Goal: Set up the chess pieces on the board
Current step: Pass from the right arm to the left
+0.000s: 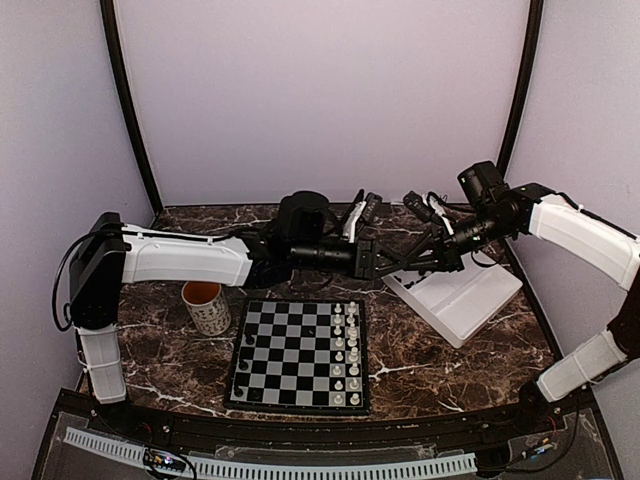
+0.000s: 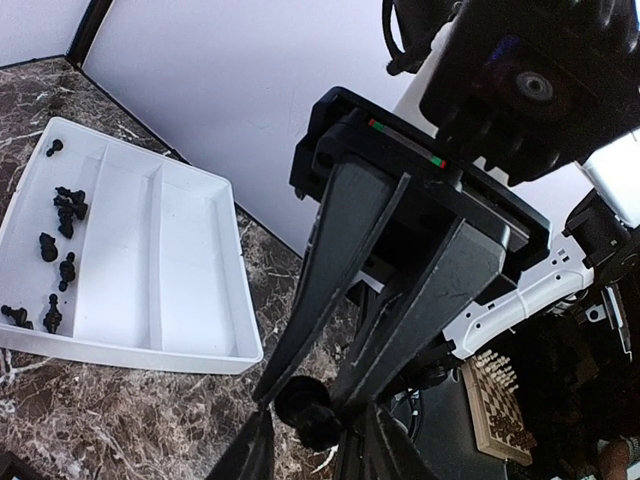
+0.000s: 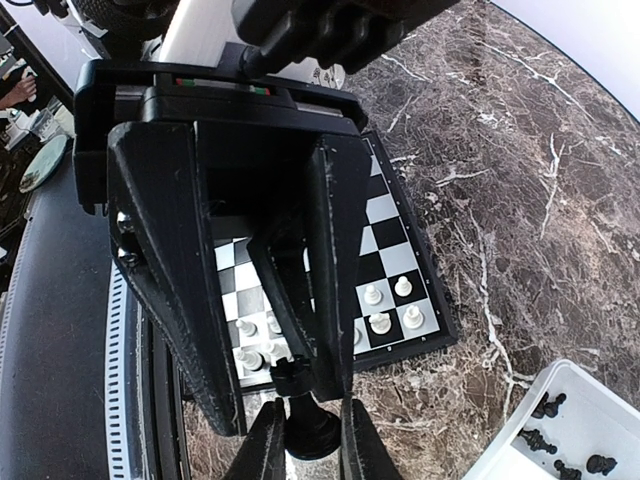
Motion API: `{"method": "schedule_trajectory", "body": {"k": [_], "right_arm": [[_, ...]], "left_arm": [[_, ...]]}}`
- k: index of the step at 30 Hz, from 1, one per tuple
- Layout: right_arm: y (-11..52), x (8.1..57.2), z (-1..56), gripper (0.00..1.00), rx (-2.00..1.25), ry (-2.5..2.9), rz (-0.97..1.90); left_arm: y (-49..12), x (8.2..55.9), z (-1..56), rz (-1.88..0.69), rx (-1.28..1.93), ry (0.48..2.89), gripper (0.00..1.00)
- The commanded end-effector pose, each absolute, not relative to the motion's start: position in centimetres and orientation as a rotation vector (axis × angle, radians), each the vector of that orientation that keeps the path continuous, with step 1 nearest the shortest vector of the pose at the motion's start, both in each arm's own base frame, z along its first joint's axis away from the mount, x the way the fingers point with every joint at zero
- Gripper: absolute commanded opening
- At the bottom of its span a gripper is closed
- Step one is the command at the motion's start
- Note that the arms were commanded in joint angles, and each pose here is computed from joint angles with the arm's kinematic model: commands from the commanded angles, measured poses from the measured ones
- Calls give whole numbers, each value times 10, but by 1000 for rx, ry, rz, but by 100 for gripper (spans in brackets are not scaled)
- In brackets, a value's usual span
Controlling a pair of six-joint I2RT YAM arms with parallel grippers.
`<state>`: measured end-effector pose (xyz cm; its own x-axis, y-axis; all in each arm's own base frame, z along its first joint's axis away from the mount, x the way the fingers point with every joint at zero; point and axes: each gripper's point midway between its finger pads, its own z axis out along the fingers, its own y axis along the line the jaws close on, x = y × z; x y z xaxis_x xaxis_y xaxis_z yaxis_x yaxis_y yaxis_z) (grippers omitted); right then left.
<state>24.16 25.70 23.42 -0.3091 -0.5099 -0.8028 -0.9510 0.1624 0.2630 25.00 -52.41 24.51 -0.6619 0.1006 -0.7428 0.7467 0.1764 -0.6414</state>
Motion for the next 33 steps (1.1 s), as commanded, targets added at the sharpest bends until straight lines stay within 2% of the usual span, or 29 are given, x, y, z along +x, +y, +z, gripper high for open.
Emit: {"method": "schedule_trajectory", "body": {"k": [1, 14, 20, 22, 26, 29, 32, 33], "right_arm": [[261, 240, 236, 9, -1401, 1881, 1051], [260, 240, 234, 9, -1407, 1882, 1041], [260, 241, 234, 10, -1405, 1885, 1036], [260, 242, 234, 14, -1406, 1885, 1029], [255, 232, 244, 31, -1451, 1842, 1031], [240, 236, 257, 46, -1397, 1802, 978], [221, 248, 264, 54, -1289, 1785, 917], [215, 252, 261, 55, -1256, 1787, 898]], "left_arm": [[-520, 249, 275, -1568, 772, 1806, 32], [-518, 252, 274, -1590, 744, 1799, 19], [-519, 252, 271, -1598, 754, 1800, 7], [-519, 252, 270, -1593, 756, 1804, 6], [-511, 254, 263, -1511, 786, 1857, 5], [-486, 261, 264, -1328, 817, 1878, 5], [-448, 265, 238, -1108, 844, 1990, 5], [-431, 274, 246, -1017, 825, 1974, 5]]}}
